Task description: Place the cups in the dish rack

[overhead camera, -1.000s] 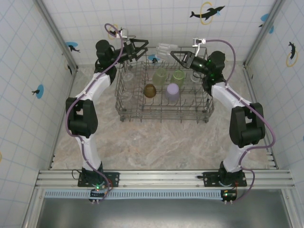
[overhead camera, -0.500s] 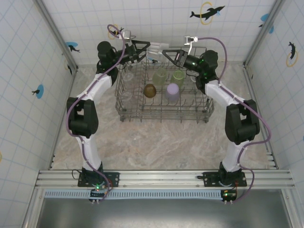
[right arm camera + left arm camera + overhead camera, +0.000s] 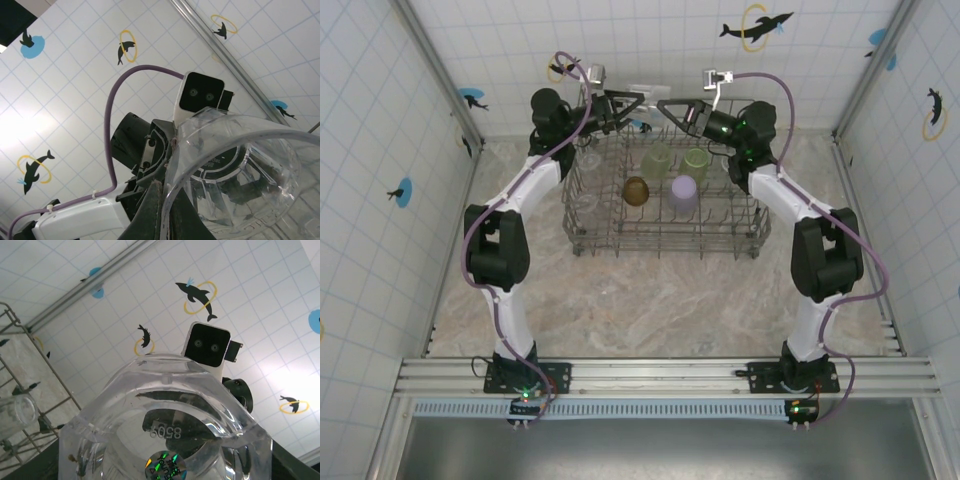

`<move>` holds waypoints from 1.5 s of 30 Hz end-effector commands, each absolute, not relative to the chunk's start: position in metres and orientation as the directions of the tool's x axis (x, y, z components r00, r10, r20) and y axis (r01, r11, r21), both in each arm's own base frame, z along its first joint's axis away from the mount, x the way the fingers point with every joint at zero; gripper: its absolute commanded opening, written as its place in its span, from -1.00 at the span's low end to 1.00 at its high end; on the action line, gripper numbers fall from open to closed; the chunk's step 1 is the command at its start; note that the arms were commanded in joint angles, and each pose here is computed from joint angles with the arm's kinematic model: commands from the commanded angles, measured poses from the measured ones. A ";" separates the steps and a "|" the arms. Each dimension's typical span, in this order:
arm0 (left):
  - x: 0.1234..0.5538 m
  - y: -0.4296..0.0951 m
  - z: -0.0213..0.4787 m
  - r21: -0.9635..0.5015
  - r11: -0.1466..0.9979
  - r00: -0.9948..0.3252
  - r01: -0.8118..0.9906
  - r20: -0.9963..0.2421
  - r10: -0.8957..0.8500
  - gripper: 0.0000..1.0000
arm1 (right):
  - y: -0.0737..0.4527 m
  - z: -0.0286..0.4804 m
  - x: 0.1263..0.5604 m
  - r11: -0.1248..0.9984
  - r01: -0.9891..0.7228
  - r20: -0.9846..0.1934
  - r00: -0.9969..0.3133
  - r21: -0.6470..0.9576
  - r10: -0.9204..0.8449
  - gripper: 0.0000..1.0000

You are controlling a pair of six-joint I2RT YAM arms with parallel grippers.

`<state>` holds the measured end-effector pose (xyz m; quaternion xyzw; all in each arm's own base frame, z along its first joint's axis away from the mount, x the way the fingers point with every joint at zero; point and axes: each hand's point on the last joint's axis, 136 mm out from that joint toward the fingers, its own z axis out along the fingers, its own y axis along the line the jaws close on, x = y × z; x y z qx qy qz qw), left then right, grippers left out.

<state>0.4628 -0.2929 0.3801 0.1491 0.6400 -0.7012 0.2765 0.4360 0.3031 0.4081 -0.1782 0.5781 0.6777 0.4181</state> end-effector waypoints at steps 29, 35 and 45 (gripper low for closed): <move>0.457 -0.273 0.418 -0.703 0.047 -0.672 0.710 -0.696 -0.253 -1.00 | 0.280 0.419 0.427 0.098 -0.806 -0.775 -0.516 0.583 0.365 0.38; 0.481 -0.260 0.416 -0.627 0.259 -0.579 0.734 -0.778 -0.243 -1.00 | 0.261 0.404 0.426 0.198 -0.782 -0.788 -0.508 0.591 0.348 0.58; 0.542 -0.218 0.374 -0.358 0.720 -0.381 0.594 -0.914 -0.141 -1.00 | 0.230 0.365 0.412 0.383 -0.712 -0.808 -0.502 0.588 0.308 0.67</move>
